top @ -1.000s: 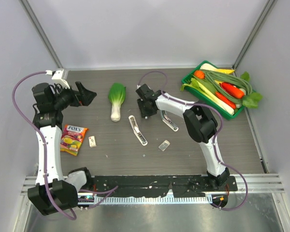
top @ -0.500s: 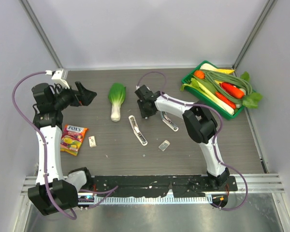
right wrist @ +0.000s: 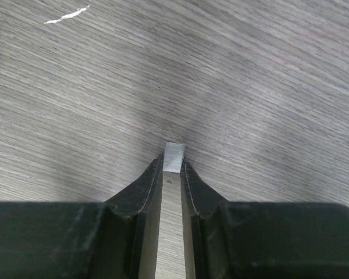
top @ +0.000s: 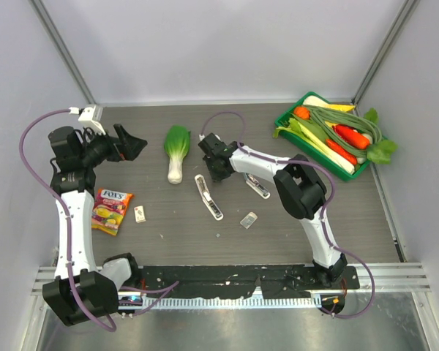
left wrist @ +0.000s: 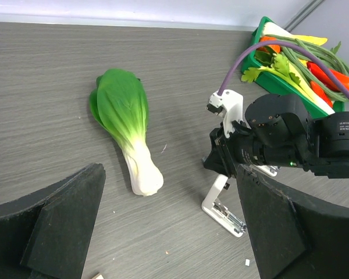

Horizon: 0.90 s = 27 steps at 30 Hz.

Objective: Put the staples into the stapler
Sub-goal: Pick up the staple from the center of the board.

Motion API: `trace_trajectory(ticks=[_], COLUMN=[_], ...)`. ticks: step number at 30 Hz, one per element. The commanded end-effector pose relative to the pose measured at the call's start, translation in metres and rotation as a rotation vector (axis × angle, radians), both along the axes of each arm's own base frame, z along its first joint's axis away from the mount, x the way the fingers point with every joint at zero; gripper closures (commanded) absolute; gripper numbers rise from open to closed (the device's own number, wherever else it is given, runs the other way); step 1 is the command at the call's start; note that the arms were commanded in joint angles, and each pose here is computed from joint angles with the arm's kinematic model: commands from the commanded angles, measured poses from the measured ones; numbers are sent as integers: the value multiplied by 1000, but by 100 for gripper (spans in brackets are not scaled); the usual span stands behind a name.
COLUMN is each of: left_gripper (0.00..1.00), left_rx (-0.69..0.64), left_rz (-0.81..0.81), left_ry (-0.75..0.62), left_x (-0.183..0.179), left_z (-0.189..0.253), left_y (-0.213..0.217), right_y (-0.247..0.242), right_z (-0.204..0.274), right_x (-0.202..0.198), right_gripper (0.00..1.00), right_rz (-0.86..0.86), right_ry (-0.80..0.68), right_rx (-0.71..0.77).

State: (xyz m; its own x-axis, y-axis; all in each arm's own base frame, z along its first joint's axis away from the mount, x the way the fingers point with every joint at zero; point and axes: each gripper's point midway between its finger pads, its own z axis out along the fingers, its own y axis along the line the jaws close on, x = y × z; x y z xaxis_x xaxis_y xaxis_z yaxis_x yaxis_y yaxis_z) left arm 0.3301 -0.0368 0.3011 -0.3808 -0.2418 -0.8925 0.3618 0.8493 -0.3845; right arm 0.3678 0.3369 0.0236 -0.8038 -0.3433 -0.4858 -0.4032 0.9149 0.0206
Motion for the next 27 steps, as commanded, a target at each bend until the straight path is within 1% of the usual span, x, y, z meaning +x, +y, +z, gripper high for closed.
trace_trajectory(ticks=[1, 6, 8, 10, 12, 13, 14, 16, 17, 19, 20, 21, 22, 23, 24, 25, 26, 27], left_gripper=[0, 0, 0, 0, 0, 0, 0, 0, 0, 0, 0, 0, 0, 0, 0, 0, 0, 0], left_rx=[-6, -19, -24, -33, -34, -40, -31, -1, 17, 113, 136, 197, 214, 217, 297, 283, 286, 394], left_rz=[-21, -68, -87, -134, -167, -209, -234, -304, -382, -509, -579, -629, -695, -770, -813, -866, -930, -975], left_ry=[-51, -64, -80, -95, -118, -126, -155, -198, -237, -347, -386, -459, -501, -533, -643, -614, -613, -760], left_x=[2, -1, -2, -4, -5, -8, -7, -10, -15, -22, -27, -26, -31, -36, -33, -40, -39, -36], left_z=[10, 13, 16, 18, 21, 21, 25, 28, 30, 32, 30, 31, 33, 32, 40, 33, 25, 39], left_y=[-2, -9, -11, -18, -23, -29, -31, -43, -53, -74, -83, -89, -101, -109, -115, -124, -136, -143], right_y=[-3, 1, 4, 2, 3, 8, 9, 8, 11, 8, 11, 7, 0, 0, -4, -6, -7, -10], right_z=[29, 54, 74, 89, 114, 124, 139, 153, 165, 178, 187, 195, 202, 206, 216, 215, 218, 230], right_x=[7, 14, 12, 17, 15, 9, 7, 2, -8, -15, -26, -34, -35, -52, -58, -67, -78, -86], right_gripper=[79, 80, 80, 80, 80, 80, 80, 80, 80, 80, 80, 80, 80, 80, 80, 80, 80, 81], right_rz=[-5, 18, 48, 58, 101, 143, 173, 208, 258, 300, 354, 376, 393, 444, 483, 510, 548, 586], right_ry=[-51, -67, -70, -80, -100, -86, -106, -97, -83, -60, -19, 3, 17, 75, 63, 81, 95, 73], right_rx=[7, 81, 140, 189, 252, 302, 329, 374, 422, 475, 536, 562, 594, 640, 651, 660, 673, 692])
